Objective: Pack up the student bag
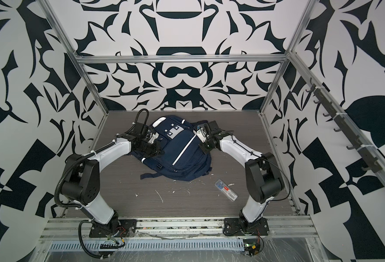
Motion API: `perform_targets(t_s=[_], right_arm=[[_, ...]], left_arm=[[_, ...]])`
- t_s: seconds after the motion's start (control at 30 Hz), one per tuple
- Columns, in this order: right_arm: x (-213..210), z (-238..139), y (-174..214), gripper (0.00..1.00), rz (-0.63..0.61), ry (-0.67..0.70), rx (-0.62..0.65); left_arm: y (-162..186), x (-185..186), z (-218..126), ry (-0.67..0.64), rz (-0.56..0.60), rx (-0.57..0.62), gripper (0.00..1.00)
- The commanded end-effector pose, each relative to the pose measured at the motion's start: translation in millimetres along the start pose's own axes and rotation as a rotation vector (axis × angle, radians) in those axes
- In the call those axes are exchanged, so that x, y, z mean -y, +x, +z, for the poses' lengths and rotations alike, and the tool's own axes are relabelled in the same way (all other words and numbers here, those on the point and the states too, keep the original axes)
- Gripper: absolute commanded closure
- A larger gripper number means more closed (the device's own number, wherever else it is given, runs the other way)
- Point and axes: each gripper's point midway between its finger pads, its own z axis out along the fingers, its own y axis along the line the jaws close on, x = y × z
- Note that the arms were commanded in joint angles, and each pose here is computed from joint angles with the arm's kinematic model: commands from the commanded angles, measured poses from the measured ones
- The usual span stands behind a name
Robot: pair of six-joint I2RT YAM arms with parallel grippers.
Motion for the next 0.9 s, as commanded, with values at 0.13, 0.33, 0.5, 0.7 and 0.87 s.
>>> perform_targets(t_s=[0.13,0.33,0.5,0.7,0.87], right_arm=[[-75.5,-29.2,12.5,1.00,-0.253,-0.194,0.102],[-107.4,-36.8,16.2,1.00,-0.305,-0.278,0.123],[-150.2,-26.9,1.3,1.00,-0.329,-0.313,0.140],[-167.4,-18.7,-19.7,1.00,-0.222,-0.288,0.217],[-163.7,-23.2,-32.7,1.00,-0.137,-0.260,0.265]], left_arm=[[-24.5,51.2,-17.7,0.231,-0.088,0.095,1.00],[-31.8,61.2,-20.7,0.295,-0.150,0.123,1.00],[-33.9,64.2,-22.5,0.343,-0.202,0.154,1.00],[-29.6,60.3,-23.3,0.344,-0.226,0.168,1.00],[-25.0,56.3,-23.3,0.340,-0.234,0.169,1.00]])
